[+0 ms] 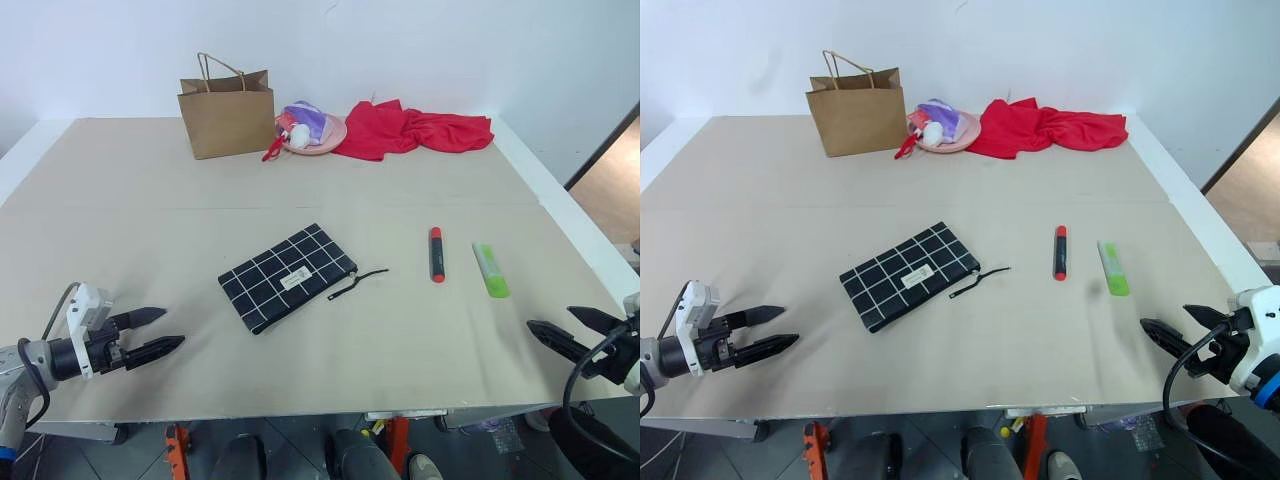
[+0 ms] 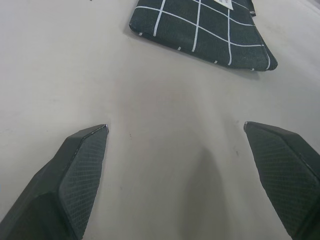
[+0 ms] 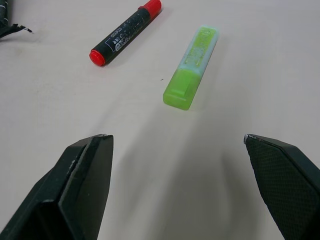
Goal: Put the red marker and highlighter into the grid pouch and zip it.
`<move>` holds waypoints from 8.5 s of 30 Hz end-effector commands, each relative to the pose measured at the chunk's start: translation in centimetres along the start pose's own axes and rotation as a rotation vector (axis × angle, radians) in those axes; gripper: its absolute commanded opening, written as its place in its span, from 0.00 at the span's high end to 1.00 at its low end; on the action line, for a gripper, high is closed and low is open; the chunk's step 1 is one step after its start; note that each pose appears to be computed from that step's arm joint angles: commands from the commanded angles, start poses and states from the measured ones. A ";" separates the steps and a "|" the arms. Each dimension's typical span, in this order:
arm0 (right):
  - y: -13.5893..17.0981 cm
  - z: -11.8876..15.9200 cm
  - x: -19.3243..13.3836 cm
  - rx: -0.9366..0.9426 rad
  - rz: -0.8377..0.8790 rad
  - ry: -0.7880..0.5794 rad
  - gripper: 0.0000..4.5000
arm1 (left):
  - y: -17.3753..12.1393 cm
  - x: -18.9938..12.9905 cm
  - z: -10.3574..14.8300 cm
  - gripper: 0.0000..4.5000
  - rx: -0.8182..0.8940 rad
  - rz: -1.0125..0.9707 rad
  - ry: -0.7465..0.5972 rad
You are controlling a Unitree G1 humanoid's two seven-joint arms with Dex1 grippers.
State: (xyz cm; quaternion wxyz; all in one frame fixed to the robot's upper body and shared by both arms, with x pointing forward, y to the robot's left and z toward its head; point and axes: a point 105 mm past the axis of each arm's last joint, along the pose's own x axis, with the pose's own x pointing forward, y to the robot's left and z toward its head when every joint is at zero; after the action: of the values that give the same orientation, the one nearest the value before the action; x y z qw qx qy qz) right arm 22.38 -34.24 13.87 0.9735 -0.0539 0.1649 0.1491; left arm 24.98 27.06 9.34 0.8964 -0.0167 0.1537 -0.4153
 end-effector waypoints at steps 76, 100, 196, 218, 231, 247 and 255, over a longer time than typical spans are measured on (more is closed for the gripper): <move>19.8 3.3 22.2 -0.684 0.551 0.121 0.99 | -5.3 10.0 4.4 0.00 1.072 -0.253 0.072; 19.8 3.5 22.3 -0.661 0.559 0.111 1.00 | -6.8 14.1 3.9 0.74 1.157 -0.155 -0.074; 18.2 9.7 18.9 -0.126 0.632 -0.137 0.98 | -7.9 15.1 10.1 1.00 0.636 -0.008 -0.355; 14.2 9.5 18.1 -0.168 0.442 -0.131 0.03 | -7.7 15.2 10.4 1.00 0.639 -0.017 -0.358; 15.5 10.6 20.6 -0.146 0.457 -0.145 0.31 | -7.7 15.2 10.4 1.00 0.642 -0.015 -0.360; 17.8 10.9 19.1 -0.217 0.575 -0.172 0.99 | -7.8 15.2 10.3 1.00 0.641 -0.024 -0.358; 23.4 9.9 17.6 -0.343 0.793 -0.144 0.99 | -7.9 15.4 10.4 1.00 0.638 -0.033 -0.362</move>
State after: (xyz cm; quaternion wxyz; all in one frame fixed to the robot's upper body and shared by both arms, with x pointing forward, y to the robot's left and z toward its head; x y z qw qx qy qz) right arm 35.01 -6.72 15.03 0.8433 -0.1280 0.0985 0.5126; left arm 31.64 9.59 15.14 0.8664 0.1901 -0.1176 -0.4465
